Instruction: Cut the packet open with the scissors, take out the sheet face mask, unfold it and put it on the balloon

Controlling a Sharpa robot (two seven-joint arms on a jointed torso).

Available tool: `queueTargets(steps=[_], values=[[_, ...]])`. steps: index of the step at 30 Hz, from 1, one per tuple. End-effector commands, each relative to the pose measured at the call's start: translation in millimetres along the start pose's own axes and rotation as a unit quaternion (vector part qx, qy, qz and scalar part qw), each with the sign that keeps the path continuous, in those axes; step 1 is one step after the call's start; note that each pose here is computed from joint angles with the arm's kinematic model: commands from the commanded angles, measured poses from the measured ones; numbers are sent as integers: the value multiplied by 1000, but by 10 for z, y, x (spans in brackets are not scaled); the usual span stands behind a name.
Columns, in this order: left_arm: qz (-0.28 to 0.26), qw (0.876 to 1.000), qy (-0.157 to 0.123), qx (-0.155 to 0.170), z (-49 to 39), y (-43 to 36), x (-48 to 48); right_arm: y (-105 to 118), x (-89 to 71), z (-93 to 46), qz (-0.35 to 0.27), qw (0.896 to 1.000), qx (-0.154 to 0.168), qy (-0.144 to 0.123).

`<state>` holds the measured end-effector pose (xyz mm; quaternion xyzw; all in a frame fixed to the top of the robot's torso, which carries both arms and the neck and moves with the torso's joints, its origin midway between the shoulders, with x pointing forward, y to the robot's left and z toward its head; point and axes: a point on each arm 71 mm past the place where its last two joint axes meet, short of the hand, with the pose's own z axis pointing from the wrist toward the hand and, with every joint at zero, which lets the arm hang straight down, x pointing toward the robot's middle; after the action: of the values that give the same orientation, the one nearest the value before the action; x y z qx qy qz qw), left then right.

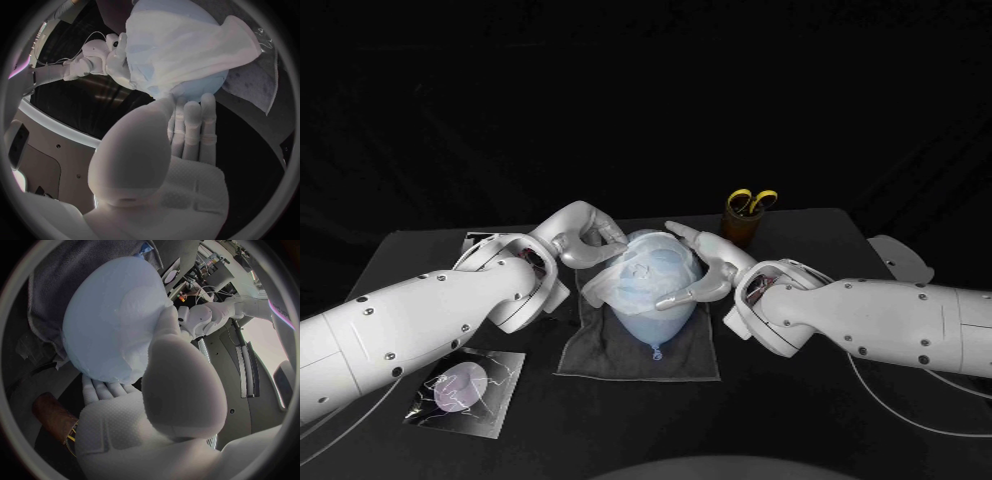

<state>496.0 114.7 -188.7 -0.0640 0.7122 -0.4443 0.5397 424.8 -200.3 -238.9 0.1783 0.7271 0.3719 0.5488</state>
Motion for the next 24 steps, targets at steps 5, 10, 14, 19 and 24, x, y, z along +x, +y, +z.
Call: queueTargets(steps=[5,10,14,19,24], values=[[8,1000,-17,23,7,-64,2,-14,95,-16,-1,999,7,32],[-3,999,-36,32,-4,-78,-27,-15,93,-14,-5,999,6,31],[-14,998,-55,36,-17,-80,-62,-13,95,-8,-9,999,4,32],[-22,997,-67,33,-29,-60,-97,-12,98,-3,-14,999,2,31],[-22,997,-70,22,-19,-4,-133,-11,96,-5,-18,999,0,30]])
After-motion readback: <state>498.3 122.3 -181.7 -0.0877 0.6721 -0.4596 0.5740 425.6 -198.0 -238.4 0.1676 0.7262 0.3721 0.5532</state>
